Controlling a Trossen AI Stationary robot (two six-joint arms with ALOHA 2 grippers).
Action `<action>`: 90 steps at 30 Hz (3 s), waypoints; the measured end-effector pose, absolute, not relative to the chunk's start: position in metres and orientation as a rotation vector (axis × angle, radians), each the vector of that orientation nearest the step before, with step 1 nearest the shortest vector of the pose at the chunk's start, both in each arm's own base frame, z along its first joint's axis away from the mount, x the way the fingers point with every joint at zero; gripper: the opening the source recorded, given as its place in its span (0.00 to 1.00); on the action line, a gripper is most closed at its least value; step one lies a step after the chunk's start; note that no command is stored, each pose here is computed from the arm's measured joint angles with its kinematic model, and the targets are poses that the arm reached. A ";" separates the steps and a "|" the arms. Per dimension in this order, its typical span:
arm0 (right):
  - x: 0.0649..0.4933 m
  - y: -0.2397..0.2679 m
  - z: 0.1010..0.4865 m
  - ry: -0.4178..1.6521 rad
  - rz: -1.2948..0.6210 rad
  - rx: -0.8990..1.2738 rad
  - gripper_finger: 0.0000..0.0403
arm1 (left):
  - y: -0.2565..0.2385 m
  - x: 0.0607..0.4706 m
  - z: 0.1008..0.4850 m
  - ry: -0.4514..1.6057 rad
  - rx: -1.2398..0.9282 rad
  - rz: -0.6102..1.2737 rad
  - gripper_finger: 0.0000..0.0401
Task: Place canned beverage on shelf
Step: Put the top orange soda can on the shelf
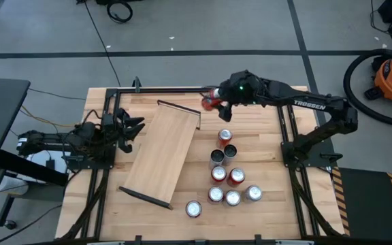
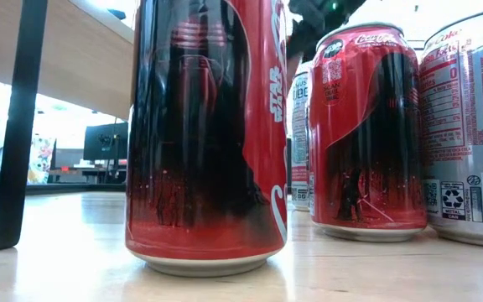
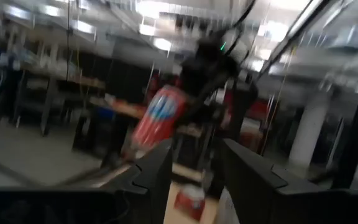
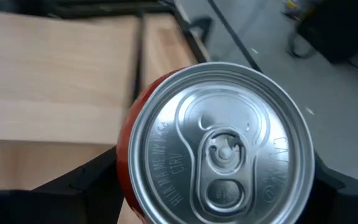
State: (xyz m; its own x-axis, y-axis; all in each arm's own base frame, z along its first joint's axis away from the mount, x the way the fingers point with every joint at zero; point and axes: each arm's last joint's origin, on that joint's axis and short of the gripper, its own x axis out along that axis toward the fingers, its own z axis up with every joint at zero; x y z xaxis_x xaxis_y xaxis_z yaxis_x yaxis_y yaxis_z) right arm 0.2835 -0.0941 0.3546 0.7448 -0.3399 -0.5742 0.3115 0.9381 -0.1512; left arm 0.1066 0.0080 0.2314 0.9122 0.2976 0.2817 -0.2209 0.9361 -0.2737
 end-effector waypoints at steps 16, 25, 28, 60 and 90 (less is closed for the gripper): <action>0.348 -0.028 0.372 0.602 -0.131 -0.076 0.81 | 0.000 0.133 0.259 -0.042 -0.120 0.244 0.37; 0.394 -0.016 0.371 0.701 -0.107 -0.102 0.82 | -0.010 0.156 0.253 -0.015 0.024 0.245 0.59; 0.402 -0.017 0.369 0.716 -0.114 -0.096 0.83 | -0.009 0.162 0.255 -0.048 0.032 0.282 0.68; 0.420 -0.065 0.342 0.996 -0.187 -0.074 0.87 | -0.016 0.163 0.268 0.039 -0.048 0.291 0.60; 0.386 -0.043 0.368 1.038 -0.309 -0.076 0.98 | -0.017 0.162 0.265 0.059 -0.080 0.287 0.60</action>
State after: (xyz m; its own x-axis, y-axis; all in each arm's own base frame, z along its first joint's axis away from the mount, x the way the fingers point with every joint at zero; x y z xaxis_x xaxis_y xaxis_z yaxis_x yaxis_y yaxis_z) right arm 0.3862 -0.0429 0.3683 0.4688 -0.2875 -0.8352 0.2161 0.9541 -0.2072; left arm 0.1622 -0.0169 0.2652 0.9574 0.2802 -0.0699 -0.2849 0.9560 -0.0705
